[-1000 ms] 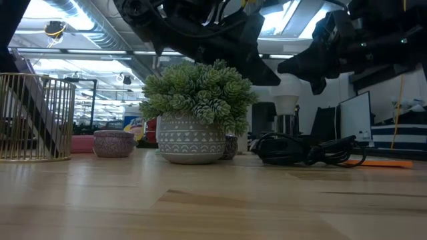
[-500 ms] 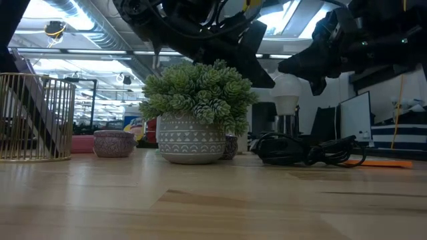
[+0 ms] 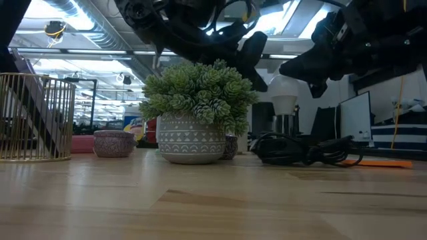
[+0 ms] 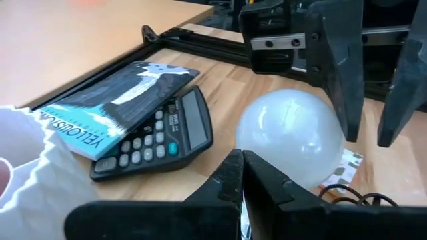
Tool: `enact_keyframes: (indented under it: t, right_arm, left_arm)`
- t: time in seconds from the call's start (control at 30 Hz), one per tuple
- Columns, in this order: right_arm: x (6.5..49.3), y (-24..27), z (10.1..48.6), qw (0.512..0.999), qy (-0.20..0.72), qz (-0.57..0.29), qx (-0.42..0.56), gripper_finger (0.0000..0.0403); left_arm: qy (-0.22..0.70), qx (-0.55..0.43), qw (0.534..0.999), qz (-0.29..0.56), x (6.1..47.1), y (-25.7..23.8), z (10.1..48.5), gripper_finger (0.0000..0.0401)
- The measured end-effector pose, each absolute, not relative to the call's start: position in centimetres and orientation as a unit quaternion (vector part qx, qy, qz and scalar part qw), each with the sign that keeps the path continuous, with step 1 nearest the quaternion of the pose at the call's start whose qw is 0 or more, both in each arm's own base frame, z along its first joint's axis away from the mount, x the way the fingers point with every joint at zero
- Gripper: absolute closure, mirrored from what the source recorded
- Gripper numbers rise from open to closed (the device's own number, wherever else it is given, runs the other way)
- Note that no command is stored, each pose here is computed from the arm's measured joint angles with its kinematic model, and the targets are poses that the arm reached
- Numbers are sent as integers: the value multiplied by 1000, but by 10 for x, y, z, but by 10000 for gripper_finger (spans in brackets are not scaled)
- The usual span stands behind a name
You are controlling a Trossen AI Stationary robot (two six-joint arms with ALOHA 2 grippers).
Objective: Screw lightbulb
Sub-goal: Insert the lightbulb into the silver desk lamp
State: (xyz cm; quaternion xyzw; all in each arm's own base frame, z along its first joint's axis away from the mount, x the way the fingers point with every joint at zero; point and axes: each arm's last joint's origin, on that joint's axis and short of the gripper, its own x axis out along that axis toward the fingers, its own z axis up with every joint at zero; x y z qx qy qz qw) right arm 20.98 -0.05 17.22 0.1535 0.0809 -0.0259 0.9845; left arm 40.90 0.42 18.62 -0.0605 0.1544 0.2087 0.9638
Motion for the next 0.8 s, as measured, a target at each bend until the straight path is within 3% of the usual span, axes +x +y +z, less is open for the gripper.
enact_keyframes:
  t: [0.57, 0.8]
  right_arm:
    - [205, -1, 189, 990, 22, -27, 133, 352]
    - [197, -6, 191, 986, 39, -105, 120, 352]
  left_arm:
    - [153, -50, 960, 227, 408, 5, 187, 400]
    - [149, -2, 953, 263, 395, 7, 218, 400]
